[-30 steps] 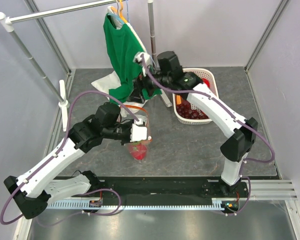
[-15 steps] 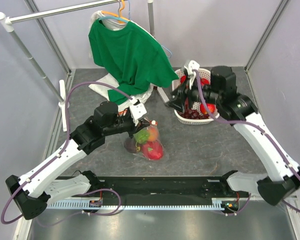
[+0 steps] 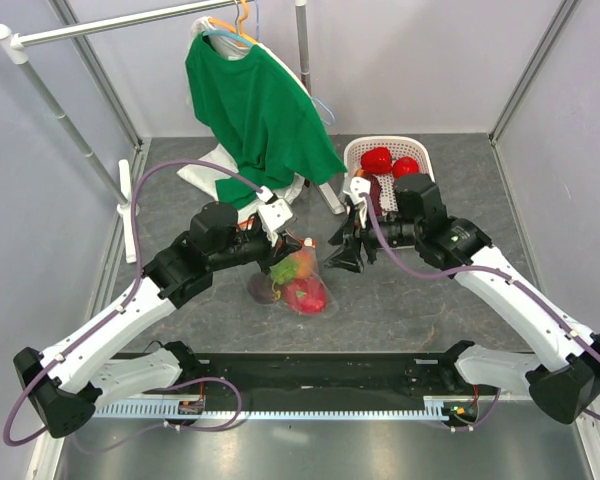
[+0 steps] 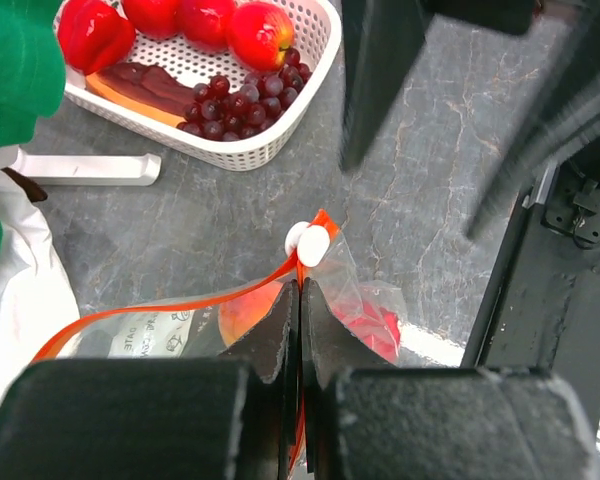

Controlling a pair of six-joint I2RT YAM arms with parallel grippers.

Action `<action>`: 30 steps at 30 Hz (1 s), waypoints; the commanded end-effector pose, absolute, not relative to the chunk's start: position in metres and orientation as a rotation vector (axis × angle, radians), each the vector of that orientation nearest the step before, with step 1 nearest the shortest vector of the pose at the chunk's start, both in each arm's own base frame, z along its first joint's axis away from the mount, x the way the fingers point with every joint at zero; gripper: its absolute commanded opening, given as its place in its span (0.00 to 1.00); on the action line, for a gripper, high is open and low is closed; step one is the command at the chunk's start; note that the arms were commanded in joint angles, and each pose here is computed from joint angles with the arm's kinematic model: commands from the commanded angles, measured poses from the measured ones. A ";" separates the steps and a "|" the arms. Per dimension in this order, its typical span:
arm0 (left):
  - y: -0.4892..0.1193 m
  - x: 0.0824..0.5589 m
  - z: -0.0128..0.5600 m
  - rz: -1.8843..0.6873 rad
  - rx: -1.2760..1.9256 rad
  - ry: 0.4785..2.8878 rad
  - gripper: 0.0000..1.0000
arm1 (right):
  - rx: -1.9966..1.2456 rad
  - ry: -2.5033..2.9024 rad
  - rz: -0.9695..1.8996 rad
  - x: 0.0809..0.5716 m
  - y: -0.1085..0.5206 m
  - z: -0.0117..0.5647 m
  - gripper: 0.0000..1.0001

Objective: Place the food in the zip-top bag and seal the zipper
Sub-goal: Zip the zipper food storage bag at the center of the board.

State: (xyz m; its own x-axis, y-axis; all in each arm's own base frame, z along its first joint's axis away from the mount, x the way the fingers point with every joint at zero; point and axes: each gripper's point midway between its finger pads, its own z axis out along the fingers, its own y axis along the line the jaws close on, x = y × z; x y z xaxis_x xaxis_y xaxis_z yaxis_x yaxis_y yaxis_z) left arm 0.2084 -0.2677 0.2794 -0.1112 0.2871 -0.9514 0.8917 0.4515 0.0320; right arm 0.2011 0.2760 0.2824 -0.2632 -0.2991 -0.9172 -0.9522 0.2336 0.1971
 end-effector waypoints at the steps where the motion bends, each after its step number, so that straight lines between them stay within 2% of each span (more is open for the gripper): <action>1: -0.278 0.211 0.317 -0.776 0.965 1.516 0.02 | -1.192 1.616 1.055 0.197 0.292 0.292 0.65; 7: -0.278 0.201 0.325 -0.810 0.981 1.443 0.02 | -1.155 1.651 1.036 0.212 0.303 0.283 0.65; 17: -0.277 0.201 0.327 -0.818 0.956 1.432 0.02 | -1.130 1.663 1.060 0.207 0.309 0.267 0.60; 25: -0.278 0.193 0.321 -0.847 0.994 1.431 0.02 | -1.102 1.647 1.056 0.217 0.317 0.277 0.52; 26: -0.279 0.192 0.321 -0.850 1.000 1.433 0.02 | -1.105 1.644 1.055 0.217 0.318 0.277 0.50; 28: -0.279 0.191 0.322 -0.855 1.001 1.429 0.02 | -1.107 1.645 1.054 0.218 0.320 0.277 0.38; 30: -0.279 0.191 0.323 -0.855 1.001 1.427 0.02 | -1.121 1.654 1.049 0.217 0.320 0.274 0.13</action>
State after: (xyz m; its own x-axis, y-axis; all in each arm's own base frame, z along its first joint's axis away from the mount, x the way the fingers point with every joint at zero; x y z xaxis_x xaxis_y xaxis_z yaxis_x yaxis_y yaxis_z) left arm 0.1958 -0.2717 0.2793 -0.0890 0.2253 -0.9702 0.9139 0.4059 0.0105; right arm 0.2102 0.3120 0.2531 -0.2824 -0.2685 -0.9209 -0.9434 0.2518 0.2159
